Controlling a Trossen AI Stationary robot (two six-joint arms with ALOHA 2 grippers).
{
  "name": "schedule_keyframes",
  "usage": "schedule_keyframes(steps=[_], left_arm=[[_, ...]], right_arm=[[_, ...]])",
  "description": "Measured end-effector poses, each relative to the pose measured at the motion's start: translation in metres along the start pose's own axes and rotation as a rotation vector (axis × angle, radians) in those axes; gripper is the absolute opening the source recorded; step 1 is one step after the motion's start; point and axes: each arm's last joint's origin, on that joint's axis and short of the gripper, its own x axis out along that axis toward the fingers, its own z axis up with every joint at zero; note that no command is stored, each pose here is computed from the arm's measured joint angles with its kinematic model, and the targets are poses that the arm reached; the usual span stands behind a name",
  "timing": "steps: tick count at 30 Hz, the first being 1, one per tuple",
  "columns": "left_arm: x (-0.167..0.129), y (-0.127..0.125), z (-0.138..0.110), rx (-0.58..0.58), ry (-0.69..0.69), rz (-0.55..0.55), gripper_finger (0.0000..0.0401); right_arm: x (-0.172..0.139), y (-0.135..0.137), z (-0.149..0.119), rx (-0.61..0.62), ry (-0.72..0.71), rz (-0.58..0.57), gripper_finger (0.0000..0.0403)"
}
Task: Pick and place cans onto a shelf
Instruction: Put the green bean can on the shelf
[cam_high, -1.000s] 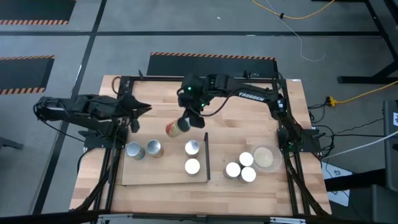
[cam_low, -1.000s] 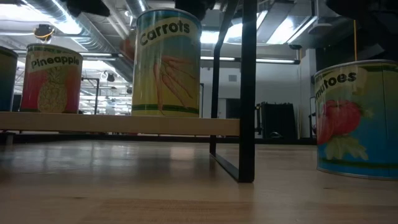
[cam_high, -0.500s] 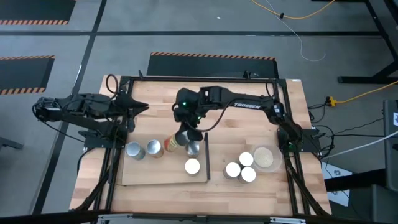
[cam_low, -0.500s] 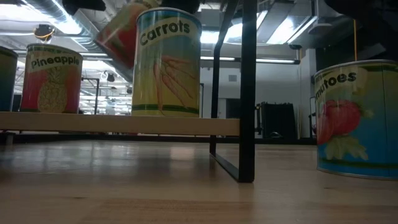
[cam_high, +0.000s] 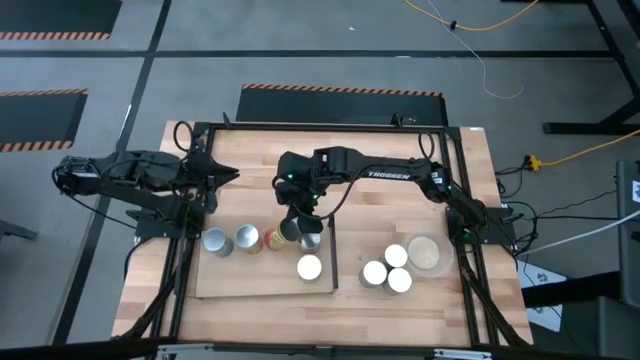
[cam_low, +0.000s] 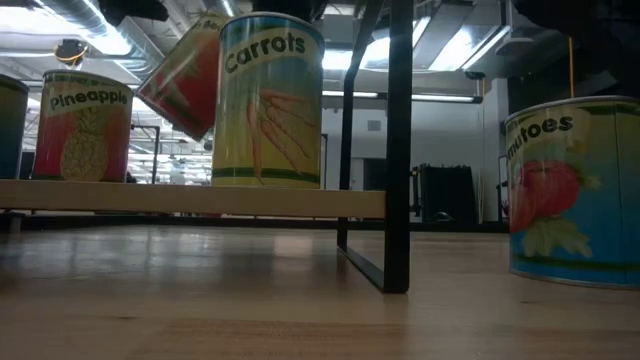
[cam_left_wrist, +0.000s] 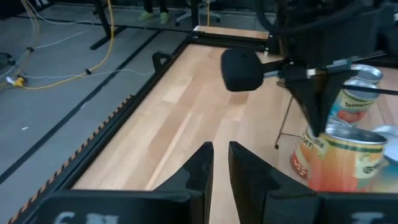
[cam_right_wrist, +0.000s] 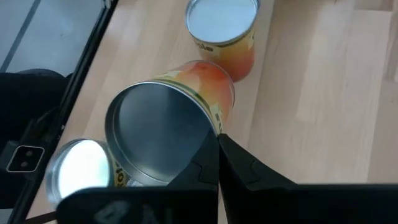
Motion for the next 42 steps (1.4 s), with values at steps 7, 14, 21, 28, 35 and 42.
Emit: schedule_keyframes(steps=[7,14,21,28,35,42], left_arm=[[0.0,0.0,-0.001,0.006,0.013,-0.006,0.0043],[0.0,0.0,-0.002,0.008,0.017,-0.006,0.0043],[0.0,0.0,-0.002,0.009,0.02,-0.005,0.0043],[0.0,0.0,-0.002,0.011,0.023,-0.004,0.0043],[0.0,0.0,-0.004,0.018,0.038,-0.002,0.0043],[0.0,0.0,-0.004,0.018,0.038,-0.002,0.0043]], right_arm=[[0.012,-0.005,-0.004,0.015,0.034,0.006,0.0],[0.021,-0.008,-0.008,0.025,0.059,0.009,0.0],[0.023,-0.008,-0.006,0.018,0.043,0.007,0.0],[0.038,-0.014,-0.012,0.034,0.081,0.013,0.0],[0.042,-0.015,-0.013,0.035,0.085,0.016,0.0],[0.042,-0.015,-0.013,0.037,0.086,0.017,0.0013]])
